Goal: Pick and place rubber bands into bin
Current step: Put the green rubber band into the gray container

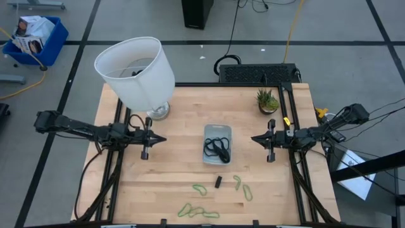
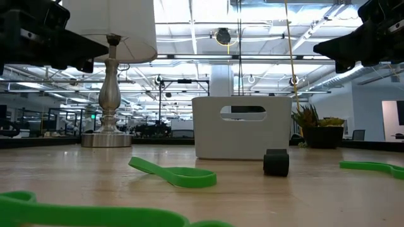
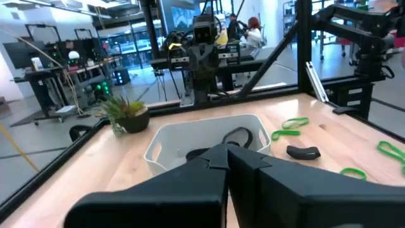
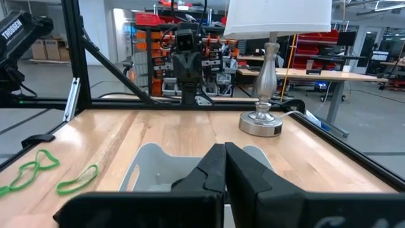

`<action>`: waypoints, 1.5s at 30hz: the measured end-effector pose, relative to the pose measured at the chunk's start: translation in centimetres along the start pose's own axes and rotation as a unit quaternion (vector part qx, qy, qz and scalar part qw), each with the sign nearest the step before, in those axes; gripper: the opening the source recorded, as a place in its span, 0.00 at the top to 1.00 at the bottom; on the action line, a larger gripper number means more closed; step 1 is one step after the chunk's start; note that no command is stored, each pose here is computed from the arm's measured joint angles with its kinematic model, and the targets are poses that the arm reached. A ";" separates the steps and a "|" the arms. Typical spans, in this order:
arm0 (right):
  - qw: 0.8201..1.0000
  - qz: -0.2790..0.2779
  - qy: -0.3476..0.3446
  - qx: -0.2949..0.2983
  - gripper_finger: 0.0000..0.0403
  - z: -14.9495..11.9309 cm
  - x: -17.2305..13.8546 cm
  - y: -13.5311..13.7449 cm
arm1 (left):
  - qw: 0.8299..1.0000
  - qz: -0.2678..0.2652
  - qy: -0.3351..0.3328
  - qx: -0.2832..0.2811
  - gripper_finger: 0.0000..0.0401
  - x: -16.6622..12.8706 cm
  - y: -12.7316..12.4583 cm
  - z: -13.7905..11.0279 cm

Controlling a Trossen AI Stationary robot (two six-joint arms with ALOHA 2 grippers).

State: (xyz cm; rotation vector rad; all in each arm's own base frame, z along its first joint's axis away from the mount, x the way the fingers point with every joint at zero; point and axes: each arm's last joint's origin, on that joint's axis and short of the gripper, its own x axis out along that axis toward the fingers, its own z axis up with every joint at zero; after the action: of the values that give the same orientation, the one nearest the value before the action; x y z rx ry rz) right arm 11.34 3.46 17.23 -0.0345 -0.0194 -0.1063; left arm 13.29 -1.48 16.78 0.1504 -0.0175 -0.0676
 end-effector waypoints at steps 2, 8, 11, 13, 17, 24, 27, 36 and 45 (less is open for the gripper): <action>1.000 0.001 0.003 -0.002 1.00 -0.1 0.0 0.0 | 1.000 0.000 0.001 0.003 0.99 0.0 0.0 0.0; 1.000 0.002 -0.010 0.014 1.00 0.2 0.3 0.2 | 1.000 0.000 0.003 0.002 0.97 0.0 0.0 -0.1; 0.999 0.014 -0.041 0.018 1.00 0.8 0.5 0.4 | 1.000 -0.001 0.004 0.001 0.97 0.0 0.0 -0.1; 0.999 0.045 -0.024 0.002 1.00 0.5 0.7 0.9 | 1.000 -0.002 0.010 -0.001 0.98 0.0 0.0 -0.2; 0.996 0.078 0.032 -0.017 1.00 0.7 1.6 2.3 | 1.000 -0.002 0.014 -0.012 0.99 0.0 0.0 -0.3; 0.985 0.075 0.143 -0.058 1.00 4.1 4.0 6.4 | 1.000 -0.002 0.015 -0.014 0.91 0.0 0.0 -0.3; 0.980 0.060 0.166 -0.096 1.00 6.3 5.2 8.8 | 1.000 -0.002 0.015 -0.014 0.90 0.0 0.0 -0.3; 0.958 0.064 0.272 -0.062 1.00 8.3 6.2 13.9 | 0.999 -0.002 0.015 -0.036 0.94 0.0 0.0 -0.3; 0.925 0.023 0.379 -0.016 1.00 5.5 6.3 16.5 | 0.999 -0.002 0.015 -0.042 0.98 0.0 0.0 -0.3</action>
State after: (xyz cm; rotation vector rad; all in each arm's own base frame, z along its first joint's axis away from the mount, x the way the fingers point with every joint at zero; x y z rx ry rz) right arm 19.30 19.39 22.31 -0.0243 0.7598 -0.0665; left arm 13.30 -1.48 16.51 0.0669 0.0147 -0.0700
